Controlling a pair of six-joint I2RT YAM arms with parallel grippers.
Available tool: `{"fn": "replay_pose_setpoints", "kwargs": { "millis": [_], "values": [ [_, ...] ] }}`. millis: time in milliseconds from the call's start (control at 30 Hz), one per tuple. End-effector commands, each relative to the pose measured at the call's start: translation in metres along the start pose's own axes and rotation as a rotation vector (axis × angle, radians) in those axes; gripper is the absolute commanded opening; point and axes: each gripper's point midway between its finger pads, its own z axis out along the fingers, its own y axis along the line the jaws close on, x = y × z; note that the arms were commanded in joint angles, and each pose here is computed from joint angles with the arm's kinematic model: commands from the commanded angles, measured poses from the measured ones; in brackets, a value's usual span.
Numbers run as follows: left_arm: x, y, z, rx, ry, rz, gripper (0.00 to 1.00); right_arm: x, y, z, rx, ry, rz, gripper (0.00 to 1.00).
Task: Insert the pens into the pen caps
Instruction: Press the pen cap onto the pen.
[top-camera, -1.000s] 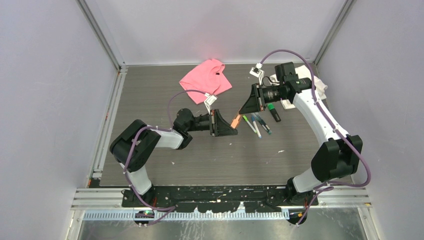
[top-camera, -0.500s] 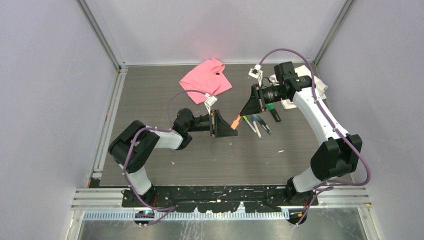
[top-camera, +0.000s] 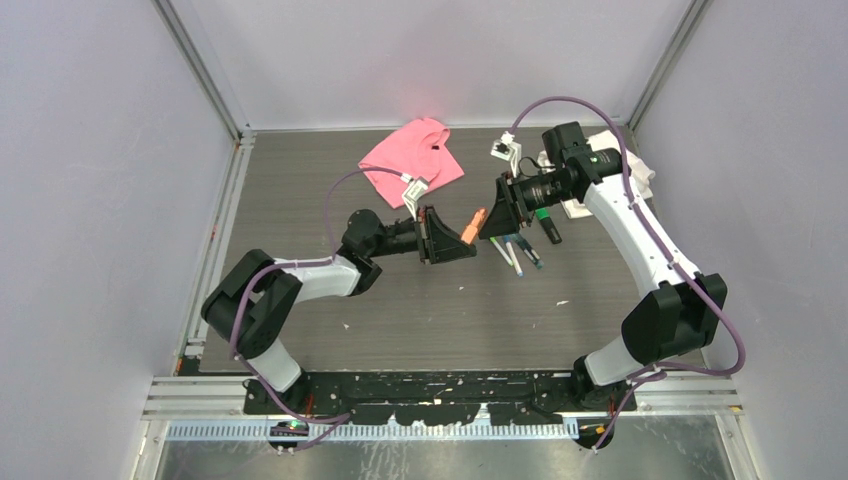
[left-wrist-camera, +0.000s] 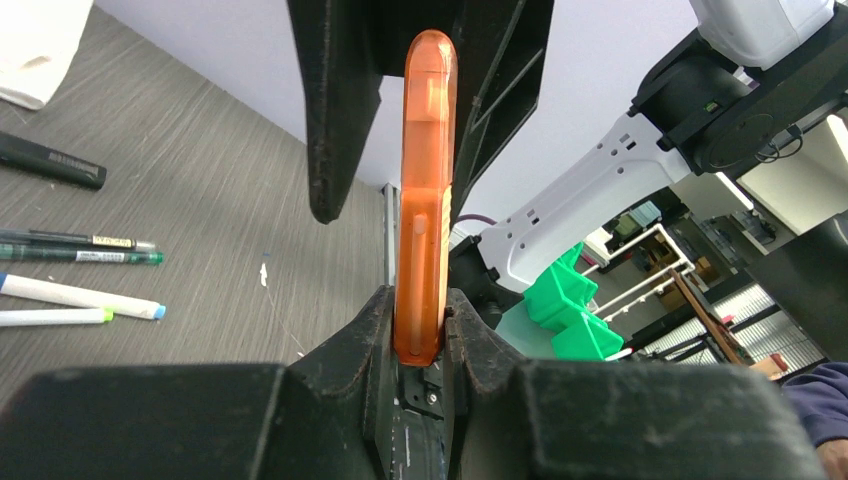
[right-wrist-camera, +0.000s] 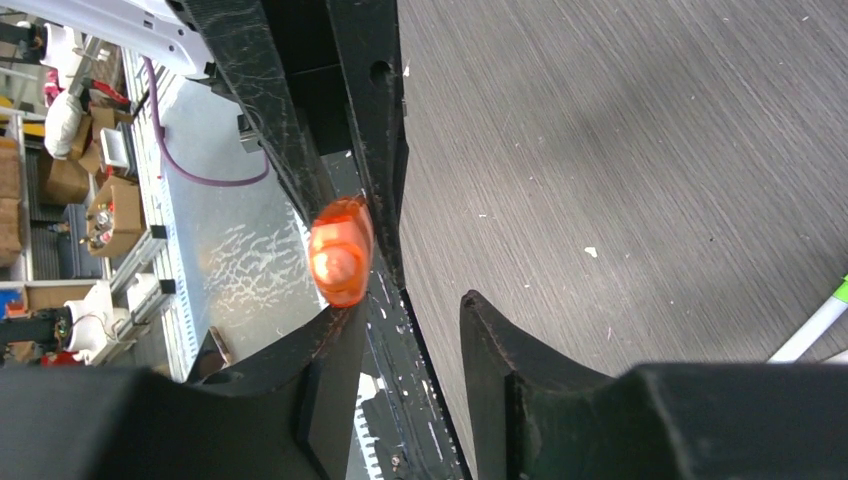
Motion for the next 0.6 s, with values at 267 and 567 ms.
{"fn": "replay_pose_setpoints", "kwargs": {
  "millis": [267, 567],
  "values": [
    [-0.024, -0.022, 0.002, 0.046, -0.05, 0.133, 0.01, -0.037, 0.028, -0.031, 0.013, -0.079, -0.116, 0.61],
    [-0.022, -0.027, 0.003, 0.045, -0.035, 0.161, 0.0, -0.048, 0.028, -0.035, -0.008, -0.113, -0.088, 0.62]
  ]
}}
